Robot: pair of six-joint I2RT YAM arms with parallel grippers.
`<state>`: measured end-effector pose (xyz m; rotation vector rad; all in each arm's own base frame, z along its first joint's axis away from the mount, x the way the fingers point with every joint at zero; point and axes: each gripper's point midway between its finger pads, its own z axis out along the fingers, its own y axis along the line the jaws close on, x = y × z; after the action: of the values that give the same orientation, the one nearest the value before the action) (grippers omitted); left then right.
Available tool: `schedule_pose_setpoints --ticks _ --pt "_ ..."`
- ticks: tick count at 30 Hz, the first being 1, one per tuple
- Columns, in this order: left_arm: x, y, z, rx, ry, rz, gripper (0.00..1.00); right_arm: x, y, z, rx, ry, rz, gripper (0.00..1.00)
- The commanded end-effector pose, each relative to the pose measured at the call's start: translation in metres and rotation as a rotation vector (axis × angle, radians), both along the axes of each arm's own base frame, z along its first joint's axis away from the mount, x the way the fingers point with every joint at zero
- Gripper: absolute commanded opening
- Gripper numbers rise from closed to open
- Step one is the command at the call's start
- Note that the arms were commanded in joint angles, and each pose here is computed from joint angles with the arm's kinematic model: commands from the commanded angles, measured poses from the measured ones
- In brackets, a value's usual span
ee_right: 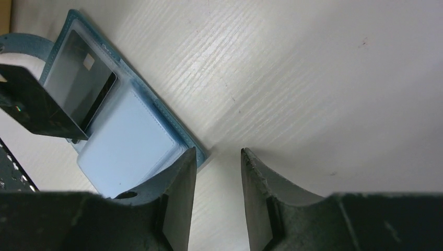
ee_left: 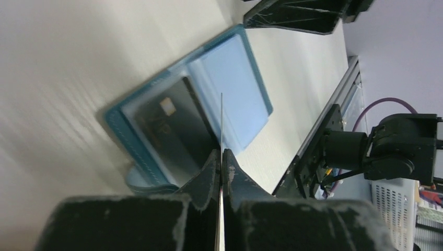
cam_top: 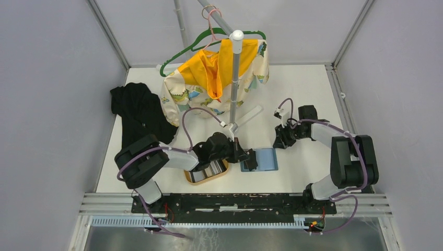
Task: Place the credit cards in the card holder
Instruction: Move the card holder to the center of the board, then insert the credit card into the card holder.
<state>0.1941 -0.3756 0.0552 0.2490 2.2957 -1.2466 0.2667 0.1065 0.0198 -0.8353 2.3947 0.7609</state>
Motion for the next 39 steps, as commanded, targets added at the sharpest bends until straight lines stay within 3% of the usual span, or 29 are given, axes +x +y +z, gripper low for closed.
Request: schedule_pose_setpoints --ticks 1,5,10,27,39 --pt "0.000 -0.010 0.045 -0.094 -0.093 0.120 0.02 0.006 -0.006 0.018 -0.008 -0.089 0.066 0.44" --pt "0.001 -0.005 0.059 -0.164 -0.112 0.169 0.02 -0.005 -0.001 0.022 0.031 -0.096 0.130 0.46" --pt "0.002 -0.007 0.047 -0.113 -0.084 0.168 0.02 -0.009 0.003 0.029 0.064 -0.119 0.165 0.46" --pt "0.004 -0.019 0.027 -0.158 -0.007 0.139 0.02 -0.020 -0.001 0.006 0.042 -0.026 0.157 0.45" --pt "-0.001 -0.011 0.041 -0.205 -0.013 0.142 0.02 -0.024 -0.003 -0.005 0.011 0.010 0.160 0.44"
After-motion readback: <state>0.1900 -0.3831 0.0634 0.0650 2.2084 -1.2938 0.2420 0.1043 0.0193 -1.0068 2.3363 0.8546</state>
